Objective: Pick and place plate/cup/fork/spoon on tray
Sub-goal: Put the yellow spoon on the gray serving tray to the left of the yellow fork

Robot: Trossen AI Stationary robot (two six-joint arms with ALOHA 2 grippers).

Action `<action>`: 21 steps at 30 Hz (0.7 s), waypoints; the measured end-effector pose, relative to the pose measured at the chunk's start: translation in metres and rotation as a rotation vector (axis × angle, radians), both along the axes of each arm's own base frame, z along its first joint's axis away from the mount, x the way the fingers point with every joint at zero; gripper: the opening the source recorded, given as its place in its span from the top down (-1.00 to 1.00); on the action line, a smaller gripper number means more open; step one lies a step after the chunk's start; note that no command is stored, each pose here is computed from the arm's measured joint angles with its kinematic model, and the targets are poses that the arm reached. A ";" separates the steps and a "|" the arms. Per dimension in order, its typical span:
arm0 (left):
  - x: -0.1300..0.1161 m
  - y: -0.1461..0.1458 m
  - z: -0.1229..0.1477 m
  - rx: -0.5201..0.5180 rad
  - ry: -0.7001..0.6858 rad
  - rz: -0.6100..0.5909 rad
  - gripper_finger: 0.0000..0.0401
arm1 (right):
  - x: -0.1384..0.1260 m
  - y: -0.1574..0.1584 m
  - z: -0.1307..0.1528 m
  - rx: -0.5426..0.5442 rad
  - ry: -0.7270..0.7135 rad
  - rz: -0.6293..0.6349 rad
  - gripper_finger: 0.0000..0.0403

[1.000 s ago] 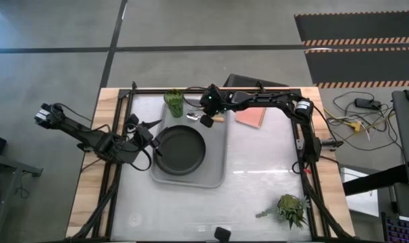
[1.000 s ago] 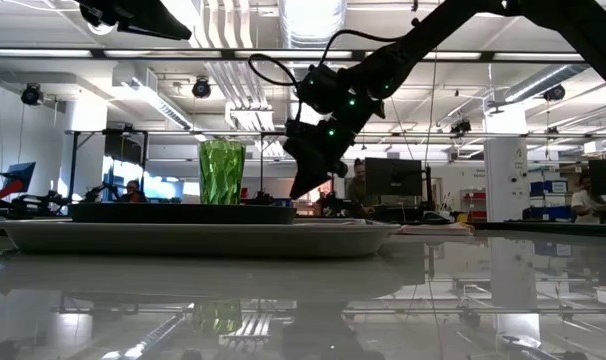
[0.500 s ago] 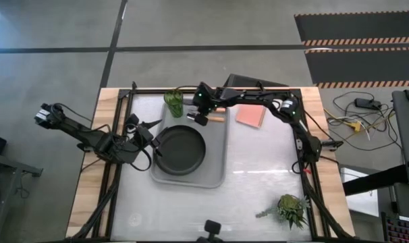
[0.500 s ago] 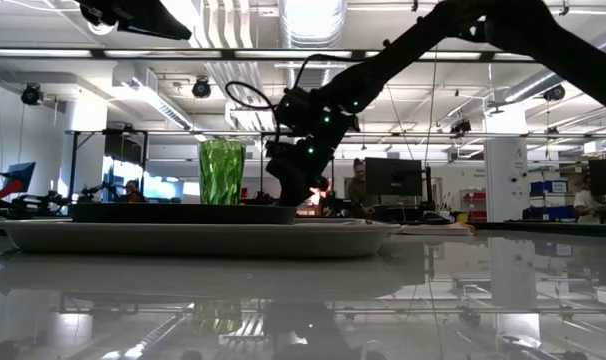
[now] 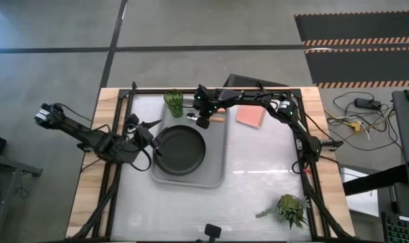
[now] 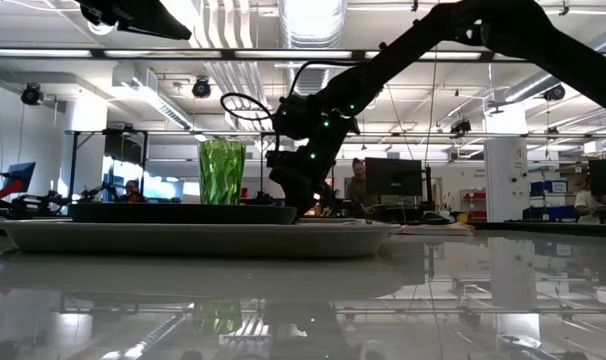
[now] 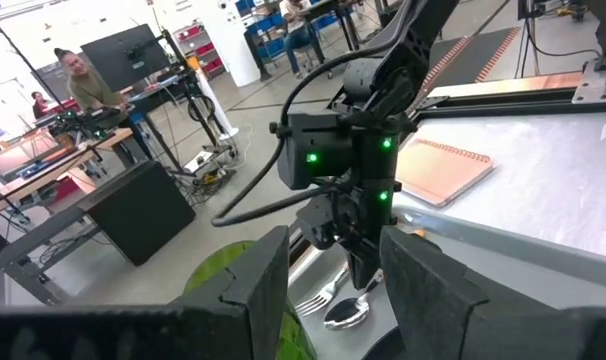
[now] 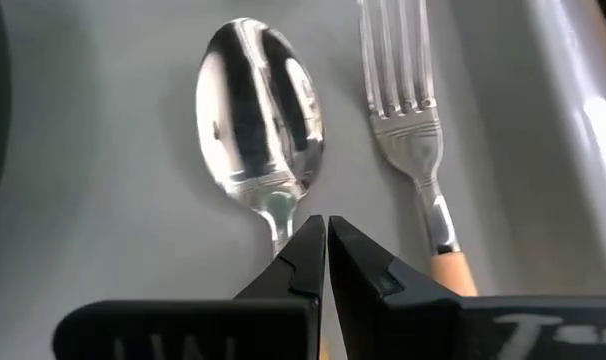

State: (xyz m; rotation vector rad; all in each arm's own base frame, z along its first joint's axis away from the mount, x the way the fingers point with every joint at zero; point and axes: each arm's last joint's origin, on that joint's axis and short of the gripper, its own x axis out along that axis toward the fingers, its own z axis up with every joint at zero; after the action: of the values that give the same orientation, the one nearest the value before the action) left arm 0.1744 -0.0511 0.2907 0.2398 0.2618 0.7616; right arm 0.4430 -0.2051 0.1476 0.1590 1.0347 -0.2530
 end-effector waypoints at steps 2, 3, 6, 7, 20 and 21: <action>0.000 0.000 0.000 0.000 0.000 0.000 0.29 | 0.000 0.002 -0.001 0.003 0.005 0.004 0.96; 0.000 0.000 0.000 0.000 0.000 0.000 0.29 | 0.000 0.003 -0.001 0.005 0.009 0.006 0.96; 0.000 0.000 0.000 0.000 0.000 0.000 0.29 | 0.001 0.007 -0.001 0.007 0.015 0.014 0.96; 0.000 0.000 0.000 0.000 0.000 0.000 0.29 | 0.002 0.008 -0.001 0.008 0.016 0.017 0.96; 0.000 0.000 0.000 0.000 0.000 0.000 0.29 | 0.002 0.011 0.005 -0.066 0.034 0.039 0.96; 0.000 0.000 0.000 0.000 0.000 0.000 0.29 | 0.001 0.012 0.010 -0.069 0.035 0.038 0.96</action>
State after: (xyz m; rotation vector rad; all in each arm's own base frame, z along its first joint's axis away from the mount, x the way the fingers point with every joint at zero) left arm 0.1744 -0.0511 0.2908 0.2400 0.2617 0.7616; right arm 0.4439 -0.1935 0.1578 0.0728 1.0614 -0.2569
